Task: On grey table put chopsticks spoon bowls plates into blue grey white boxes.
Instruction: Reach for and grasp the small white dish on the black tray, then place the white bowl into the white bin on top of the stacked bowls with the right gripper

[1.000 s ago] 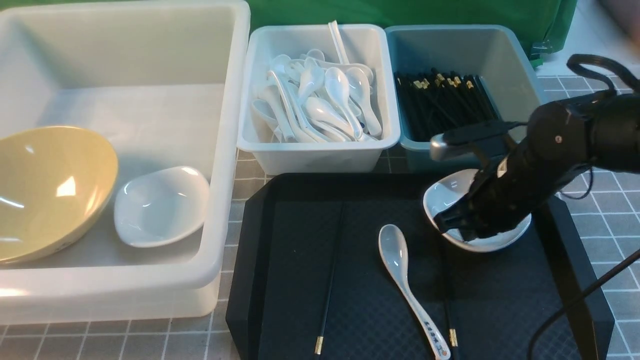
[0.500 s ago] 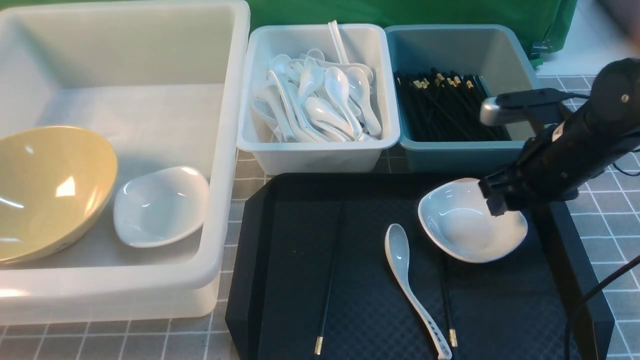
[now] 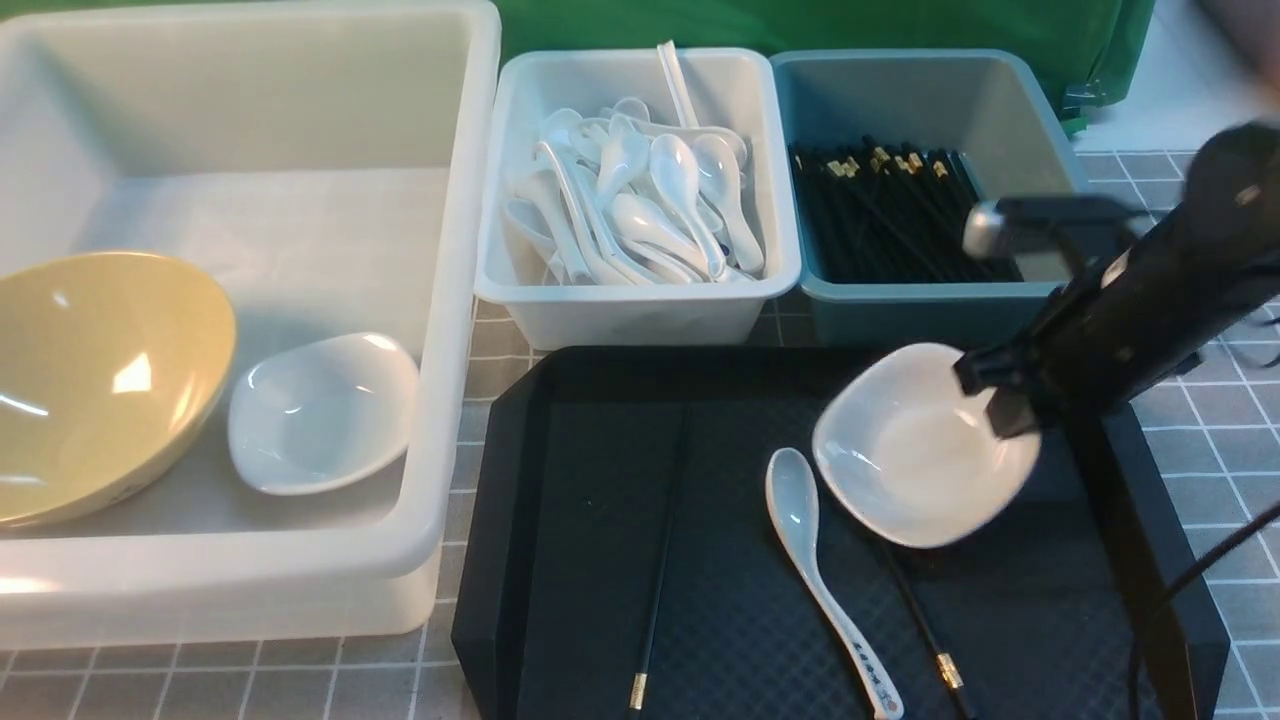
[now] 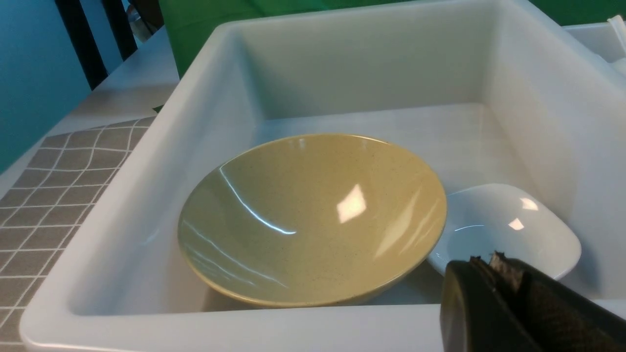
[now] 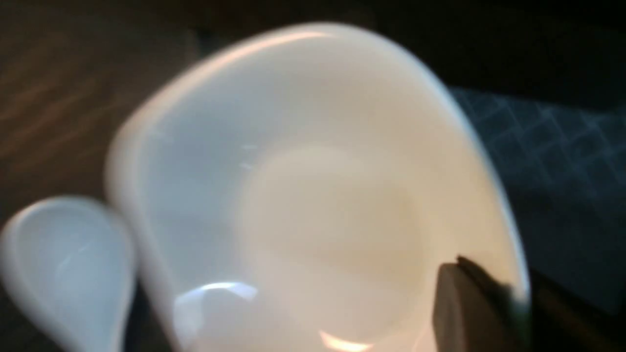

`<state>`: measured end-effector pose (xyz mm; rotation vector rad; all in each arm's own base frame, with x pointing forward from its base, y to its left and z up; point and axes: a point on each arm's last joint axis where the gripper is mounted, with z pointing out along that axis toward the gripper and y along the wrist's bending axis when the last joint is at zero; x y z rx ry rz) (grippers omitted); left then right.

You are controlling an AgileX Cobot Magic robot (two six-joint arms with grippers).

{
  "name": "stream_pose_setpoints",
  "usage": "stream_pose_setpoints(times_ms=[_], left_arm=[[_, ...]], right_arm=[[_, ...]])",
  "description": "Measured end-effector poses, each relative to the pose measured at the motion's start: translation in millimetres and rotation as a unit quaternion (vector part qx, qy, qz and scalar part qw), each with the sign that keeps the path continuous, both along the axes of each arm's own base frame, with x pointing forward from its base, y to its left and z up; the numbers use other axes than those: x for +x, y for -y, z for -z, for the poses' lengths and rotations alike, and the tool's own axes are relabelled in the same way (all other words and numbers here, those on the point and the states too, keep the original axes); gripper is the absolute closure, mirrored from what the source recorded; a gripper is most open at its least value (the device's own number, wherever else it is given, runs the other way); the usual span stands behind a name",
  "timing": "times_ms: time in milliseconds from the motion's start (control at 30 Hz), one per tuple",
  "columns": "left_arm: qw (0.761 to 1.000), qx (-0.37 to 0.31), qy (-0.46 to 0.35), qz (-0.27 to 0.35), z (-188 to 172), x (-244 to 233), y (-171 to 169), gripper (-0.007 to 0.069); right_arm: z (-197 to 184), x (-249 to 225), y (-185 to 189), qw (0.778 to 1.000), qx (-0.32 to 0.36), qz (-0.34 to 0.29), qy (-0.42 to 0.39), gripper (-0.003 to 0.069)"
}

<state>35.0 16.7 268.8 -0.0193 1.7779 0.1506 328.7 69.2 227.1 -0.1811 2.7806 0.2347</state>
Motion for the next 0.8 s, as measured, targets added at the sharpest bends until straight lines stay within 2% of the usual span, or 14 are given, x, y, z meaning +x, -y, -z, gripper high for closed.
stream_pose_setpoints(times_ms=[67, 100, 200, 267, 300, 333, 367, 400, 467, 567, 600, 700, 800], left_arm=[[1.0, 0.0, 0.0, 0.0, 0, 0, 0, 0.0634], [1.0, 0.0, 0.0, 0.0, 0, 0, 0, 0.0634], [1.0, 0.0, 0.0, 0.0, 0, 0, 0, 0.0634], [1.0, 0.0, 0.0, 0.0, 0, 0, 0, 0.0634], [1.0, 0.0, 0.0, 0.0, 0, 0, 0, 0.0634], [1.0, 0.0, 0.0, 0.0, 0, 0, 0, 0.0634], [1.0, 0.0, 0.0, 0.0, 0, 0, 0, 0.0634], [1.0, 0.0, 0.0, 0.0, 0, 0, 0, 0.0634], [1.0, 0.0, 0.001, 0.0, 0, 0, 0, 0.0634], [1.0, 0.0, 0.001, 0.001, 0, 0, 0, 0.0634], [1.0, 0.0, 0.001, 0.001, 0, 0, 0, 0.0634], [1.0, 0.0, 0.001, 0.001, 0, 0, 0, 0.0634], [1.0, 0.0, 0.001, 0.001, 0, 0, 0, 0.0634]], right_arm=[[-30, -14, 0, 0.999, 0.004, -0.011, 0.034, 0.0588], [-33, -15, -1, 0.999, 0.006, -0.012, 0.039, 0.0588], [-91, -32, -32, 0.983, 0.092, -0.044, 0.155, 0.0588], [-105, -34, -47, 0.972, 0.124, -0.063, 0.19, 0.0588], [-121, -36, -77, 0.951, 0.176, -0.092, 0.236, 0.0588], [-124, -36, -81, 0.947, 0.18, -0.101, 0.245, 0.0588], [-130, -37, -119, 0.925, 0.225, -0.13, 0.278, 0.0588], [-132, -36, -136, 0.914, 0.234, -0.148, 0.297, 0.0588], [-126, -34, -178, 0.897, 0.243, -0.182, 0.321, 0.0588], [-99, -17, -239, 0.887, 0.238, -0.217, 0.332, 0.0587], [-97, -17, -244, 0.886, 0.238, -0.22, 0.331, 0.0585], [-59, 9, -290, 0.886, 0.233, -0.239, 0.321, 0.0573], [-33, 26, -309, 0.889, 0.226, -0.252, 0.309, 0.0566]])
